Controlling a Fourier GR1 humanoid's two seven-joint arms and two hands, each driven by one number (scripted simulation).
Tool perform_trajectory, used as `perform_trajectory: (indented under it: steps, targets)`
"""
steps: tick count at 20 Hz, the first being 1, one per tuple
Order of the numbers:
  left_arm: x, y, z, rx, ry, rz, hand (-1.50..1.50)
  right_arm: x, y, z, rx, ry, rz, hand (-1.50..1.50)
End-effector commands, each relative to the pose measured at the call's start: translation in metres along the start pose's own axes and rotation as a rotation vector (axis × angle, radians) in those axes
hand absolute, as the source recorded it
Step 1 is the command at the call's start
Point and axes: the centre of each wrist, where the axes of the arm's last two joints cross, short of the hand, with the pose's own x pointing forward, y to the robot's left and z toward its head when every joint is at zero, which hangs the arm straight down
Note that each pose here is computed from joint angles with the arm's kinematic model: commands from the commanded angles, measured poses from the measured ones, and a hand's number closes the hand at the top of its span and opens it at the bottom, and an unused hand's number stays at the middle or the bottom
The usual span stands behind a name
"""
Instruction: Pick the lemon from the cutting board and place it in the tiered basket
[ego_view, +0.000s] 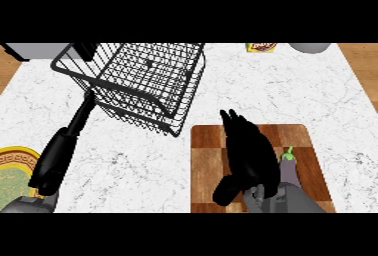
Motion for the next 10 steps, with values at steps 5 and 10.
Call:
perform_trajectory:
  steps: [5,10]
  targets:
    - [0.004,0.000,0.000,0.002,-0.004,0.008,0.00,0.008,0.029,-0.014,0.004,0.345,0.191,-1.50]
    - [-0.002,0.008,0.000,0.015,-0.001,-0.003,0.00,0.015,0.043,-0.023,0.031,0.396,0.234,-1.50]
